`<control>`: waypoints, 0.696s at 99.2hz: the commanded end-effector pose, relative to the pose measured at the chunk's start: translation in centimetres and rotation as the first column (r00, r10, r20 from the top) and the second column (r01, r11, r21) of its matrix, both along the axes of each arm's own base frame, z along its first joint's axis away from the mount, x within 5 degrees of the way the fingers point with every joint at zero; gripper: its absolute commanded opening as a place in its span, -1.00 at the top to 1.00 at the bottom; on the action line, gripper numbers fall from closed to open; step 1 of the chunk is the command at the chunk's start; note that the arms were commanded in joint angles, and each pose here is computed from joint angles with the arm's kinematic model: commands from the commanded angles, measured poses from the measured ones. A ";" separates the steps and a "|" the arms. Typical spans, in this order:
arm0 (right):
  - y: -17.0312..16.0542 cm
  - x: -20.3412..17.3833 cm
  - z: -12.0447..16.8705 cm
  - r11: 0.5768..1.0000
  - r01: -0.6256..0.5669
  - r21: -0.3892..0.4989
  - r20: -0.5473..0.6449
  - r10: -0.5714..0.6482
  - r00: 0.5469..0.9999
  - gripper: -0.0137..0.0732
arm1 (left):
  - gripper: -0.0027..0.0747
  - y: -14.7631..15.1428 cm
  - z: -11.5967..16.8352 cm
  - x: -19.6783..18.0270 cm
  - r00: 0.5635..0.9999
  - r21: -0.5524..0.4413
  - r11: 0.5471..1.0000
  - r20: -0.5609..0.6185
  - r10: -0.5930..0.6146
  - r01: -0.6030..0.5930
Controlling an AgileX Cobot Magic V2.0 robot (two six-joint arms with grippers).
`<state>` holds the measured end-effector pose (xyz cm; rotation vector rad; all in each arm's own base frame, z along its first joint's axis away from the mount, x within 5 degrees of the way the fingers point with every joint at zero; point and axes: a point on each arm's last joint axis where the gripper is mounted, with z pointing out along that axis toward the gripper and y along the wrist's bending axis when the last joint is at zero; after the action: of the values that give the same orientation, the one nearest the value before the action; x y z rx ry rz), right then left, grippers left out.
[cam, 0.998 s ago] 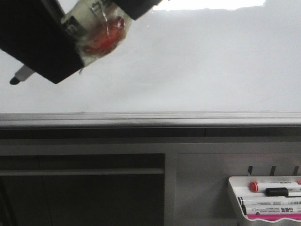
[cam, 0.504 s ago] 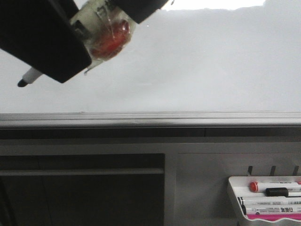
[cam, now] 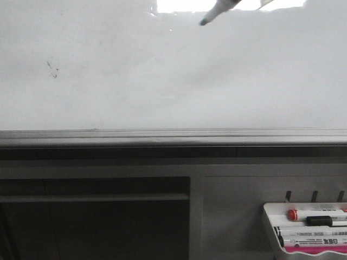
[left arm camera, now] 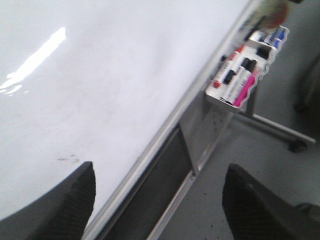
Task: Write number 2 on whiteboard
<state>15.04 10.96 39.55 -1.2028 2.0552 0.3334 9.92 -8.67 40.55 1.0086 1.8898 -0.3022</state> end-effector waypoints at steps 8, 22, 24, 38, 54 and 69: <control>-3.2 -1.6 0.2 0.956 0.249 0.157 0.023 -0.256 0.967 0.77 | -0.35 2.7 1.0 -1.3 0.982 -0.165 0.970 0.035 0.186 -0.177; -4.7 -3.3 -0.7 0.920 0.324 0.222 0.043 -0.342 0.939 0.77 | -0.35 4.2 -1.4 -1.9 0.950 -0.238 0.923 0.003 0.313 -0.304; -4.8 -3.5 -0.9 0.919 0.324 0.226 0.048 -0.343 0.938 0.77 | -0.35 4.3 -1.8 -2.0 0.946 -0.245 0.918 0.005 0.324 -0.313; -5.3 -5.2 -2.2 0.926 0.319 0.202 0.023 -0.330 0.944 0.77 | -0.35 5.1 -3.9 -2.0 0.912 -0.315 0.868 0.017 0.409 -0.384; -5.1 -5.0 -2.3 0.911 0.321 0.259 0.036 -0.341 0.939 0.77 | -0.35 5.3 -4.7 -1.6 0.893 -0.331 0.846 0.024 0.450 -0.418; -4.2 -3.8 -1.1 0.855 0.314 0.413 0.028 -0.357 0.934 0.77 | -0.35 5.3 -4.6 -1.5 0.891 -0.340 0.843 0.032 0.453 -0.416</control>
<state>10.18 6.29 36.57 -0.6878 2.0530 0.4116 8.17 -3.29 34.53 0.3925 1.9302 -0.2413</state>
